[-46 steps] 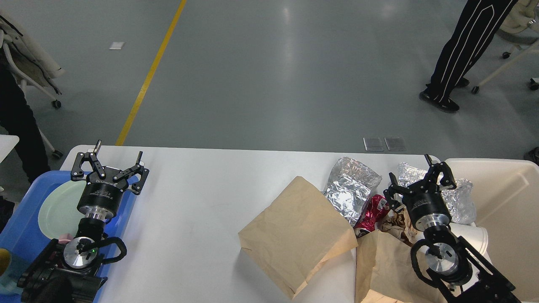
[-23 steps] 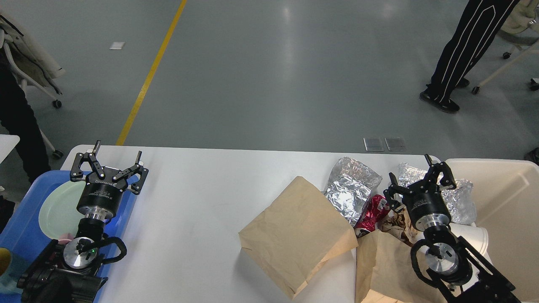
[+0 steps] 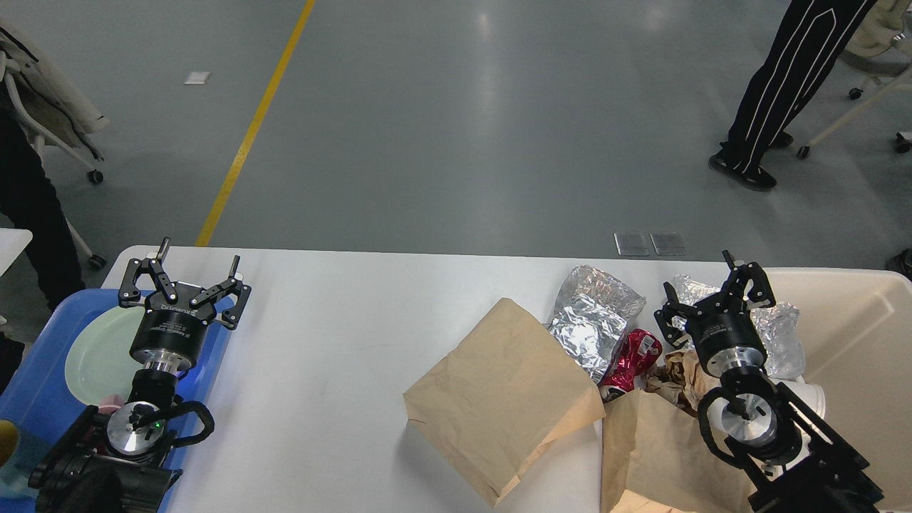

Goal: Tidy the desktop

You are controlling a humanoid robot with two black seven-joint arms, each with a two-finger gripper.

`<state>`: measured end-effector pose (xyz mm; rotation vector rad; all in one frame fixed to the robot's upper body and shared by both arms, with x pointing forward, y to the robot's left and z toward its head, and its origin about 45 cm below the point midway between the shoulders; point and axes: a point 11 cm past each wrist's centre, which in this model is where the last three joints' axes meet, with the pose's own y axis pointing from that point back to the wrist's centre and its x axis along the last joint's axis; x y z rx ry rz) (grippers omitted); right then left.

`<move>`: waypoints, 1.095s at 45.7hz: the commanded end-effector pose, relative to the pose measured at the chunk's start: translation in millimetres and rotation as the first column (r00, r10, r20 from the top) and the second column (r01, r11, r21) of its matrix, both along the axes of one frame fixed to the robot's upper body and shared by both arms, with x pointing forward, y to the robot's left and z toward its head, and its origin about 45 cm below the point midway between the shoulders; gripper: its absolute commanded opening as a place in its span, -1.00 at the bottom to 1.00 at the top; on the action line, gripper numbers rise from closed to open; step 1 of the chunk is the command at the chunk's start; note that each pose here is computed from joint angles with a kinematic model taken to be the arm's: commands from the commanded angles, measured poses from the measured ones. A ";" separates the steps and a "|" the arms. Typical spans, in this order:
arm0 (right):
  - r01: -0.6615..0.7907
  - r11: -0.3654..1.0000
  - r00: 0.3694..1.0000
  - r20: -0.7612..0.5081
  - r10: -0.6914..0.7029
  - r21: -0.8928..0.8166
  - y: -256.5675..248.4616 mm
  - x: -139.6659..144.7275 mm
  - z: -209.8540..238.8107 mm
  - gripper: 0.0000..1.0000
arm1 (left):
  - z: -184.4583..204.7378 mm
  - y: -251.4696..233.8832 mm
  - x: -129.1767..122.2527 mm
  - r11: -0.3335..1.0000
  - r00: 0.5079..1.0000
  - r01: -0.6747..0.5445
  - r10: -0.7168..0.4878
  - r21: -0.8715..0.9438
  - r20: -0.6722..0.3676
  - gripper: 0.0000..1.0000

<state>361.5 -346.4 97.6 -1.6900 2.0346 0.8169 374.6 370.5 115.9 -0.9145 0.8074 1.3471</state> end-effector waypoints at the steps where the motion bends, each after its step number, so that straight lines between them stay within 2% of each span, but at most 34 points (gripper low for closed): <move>1: 0.039 0.999 0.999 0.022 -0.039 -0.008 -16.4 14.0 13.3 1.00 | 0.2 0.1 0.1 1.000 1.000 -0.001 0.001 0.000 0.001 0.93; 8: 0.094 0.992 0.994 0.058 -0.089 -0.082 -69.1 13.8 39.8 1.00 | -0.3 0.1 -0.1 1.000 1.000 0.000 0.000 0.000 -0.001 0.93; 18: 0.112 0.989 0.993 0.058 -0.106 -0.094 -82.8 11.2 44.1 1.00 | -0.1 -0.8 0.1 1.000 1.000 0.001 -0.001 -0.001 0.000 0.93; 39: 0.100 0.990 0.995 0.010 -0.100 -0.098 -81.8 -1.7 27.2 1.00 | -0.1 -0.8 0.1 1.000 1.000 0.001 -0.001 -0.001 0.000 0.93; 45: -0.012 0.997 1.000 0.027 0.015 -0.082 -60.0 -1.0 24.7 1.00 | -0.1 -0.8 0.1 1.000 1.000 0.001 -0.001 -0.001 0.000 0.93; 50: -0.040 0.997 0.997 0.067 0.045 -0.072 -52.9 5.5 33.9 1.00 | -0.1 -0.8 0.1 1.000 1.000 0.001 -0.001 -0.001 0.000 0.93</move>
